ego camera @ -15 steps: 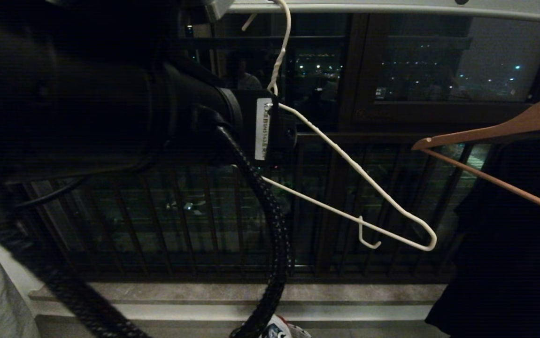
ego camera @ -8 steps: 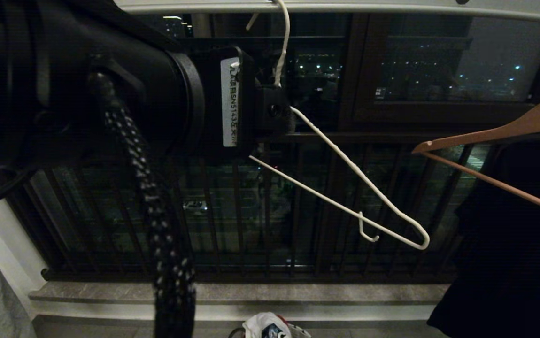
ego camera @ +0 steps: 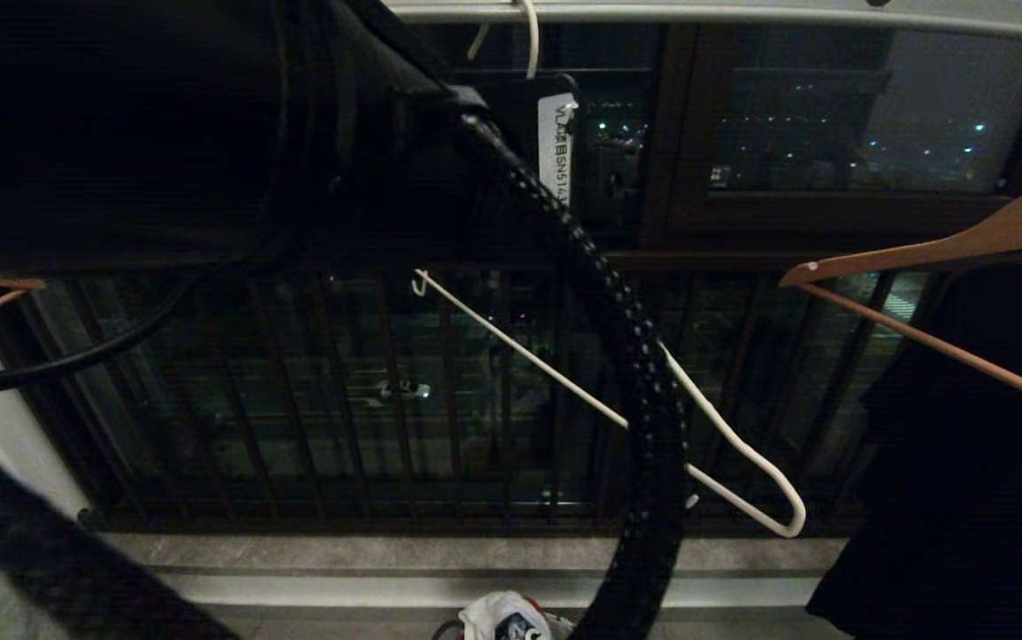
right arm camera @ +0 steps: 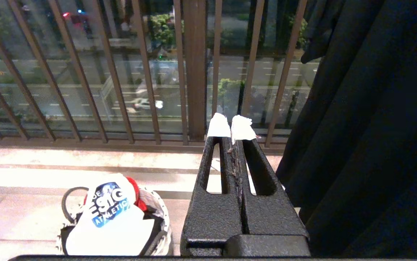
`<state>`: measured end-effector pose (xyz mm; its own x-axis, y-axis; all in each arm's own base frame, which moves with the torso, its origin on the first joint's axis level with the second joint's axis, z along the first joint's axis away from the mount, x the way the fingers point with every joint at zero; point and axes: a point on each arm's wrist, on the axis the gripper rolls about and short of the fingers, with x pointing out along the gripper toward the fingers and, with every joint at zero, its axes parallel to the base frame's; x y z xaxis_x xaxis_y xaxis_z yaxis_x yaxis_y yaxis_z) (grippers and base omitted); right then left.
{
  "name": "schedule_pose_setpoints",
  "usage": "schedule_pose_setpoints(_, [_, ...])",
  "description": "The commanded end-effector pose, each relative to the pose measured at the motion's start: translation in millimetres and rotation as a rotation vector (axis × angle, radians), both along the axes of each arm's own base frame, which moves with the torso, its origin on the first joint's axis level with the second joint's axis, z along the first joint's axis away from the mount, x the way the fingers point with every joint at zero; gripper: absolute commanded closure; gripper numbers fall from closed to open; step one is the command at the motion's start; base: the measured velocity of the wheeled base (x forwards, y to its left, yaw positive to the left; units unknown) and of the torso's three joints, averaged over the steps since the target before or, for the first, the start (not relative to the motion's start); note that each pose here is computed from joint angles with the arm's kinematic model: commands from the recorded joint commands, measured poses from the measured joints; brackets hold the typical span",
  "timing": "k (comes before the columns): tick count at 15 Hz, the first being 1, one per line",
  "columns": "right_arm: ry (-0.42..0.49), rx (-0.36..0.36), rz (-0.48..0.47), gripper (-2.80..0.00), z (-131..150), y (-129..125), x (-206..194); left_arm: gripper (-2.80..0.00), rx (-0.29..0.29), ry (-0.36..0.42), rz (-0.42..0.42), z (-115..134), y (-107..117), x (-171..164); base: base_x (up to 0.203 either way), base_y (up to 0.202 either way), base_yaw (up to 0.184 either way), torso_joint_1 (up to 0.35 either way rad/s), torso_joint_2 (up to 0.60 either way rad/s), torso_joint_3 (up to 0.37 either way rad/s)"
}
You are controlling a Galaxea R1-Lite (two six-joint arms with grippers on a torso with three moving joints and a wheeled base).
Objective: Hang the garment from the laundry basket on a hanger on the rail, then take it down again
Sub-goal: Pick up the clothes rack on the clothesline
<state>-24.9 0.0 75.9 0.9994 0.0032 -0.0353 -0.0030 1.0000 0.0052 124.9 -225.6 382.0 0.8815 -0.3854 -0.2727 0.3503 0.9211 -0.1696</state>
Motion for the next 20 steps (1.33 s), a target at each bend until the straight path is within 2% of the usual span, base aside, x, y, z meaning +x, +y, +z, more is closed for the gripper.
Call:
schedule_pose_setpoints(1, [0.001,0.000,0.001,0.00,0.0,0.0,0.1,-2.80,0.031,0.011,0.013,-8.1,-11.0,5.6,0.000,0.000,0.000,0.000,0.00,0.000])
schedule_pose_setpoints(5, [0.001,0.000,0.001,0.00,0.0,0.0,0.1,-2.80,0.034,0.014,0.013,-10.3,-15.8,7.9,0.000,0.000,0.000,0.000,0.00,0.000])
schedule_pose_setpoints(8, [0.001,0.000,0.000,0.00,0.0,0.0,0.1,-2.80,0.060,0.027,0.016,-18.7,-25.1,13.1,0.000,0.000,0.000,0.000,0.00,0.000])
schedule_pose_setpoints(11, [0.001,0.001,0.001,0.00,0.0,0.0,0.1,-2.80,0.050,0.048,0.040,-25.0,-30.5,19.2,0.000,0.000,0.000,0.000,0.00,0.000])
schedule_pose_setpoints(14, [0.001,0.000,0.001,0.00,0.0,0.0,0.1,-2.80,0.074,0.052,0.120,-35.2,-31.7,27.2,0.000,0.000,0.000,0.000,0.00,0.000])
schedule_pose_setpoints(18, [0.001,-0.001,0.000,0.00,0.0,0.0,0.1,-2.80,0.096,0.065,0.126,-42.5,-32.5,28.5,0.000,0.000,0.000,0.000,0.00,0.000])
schedule_pose_setpoints(20, [0.001,0.001,0.000,0.00,0.0,0.0,0.1,-2.80,0.079,0.068,0.132,-41.4,-31.1,27.8,0.000,0.000,0.000,0.000,0.00,0.000])
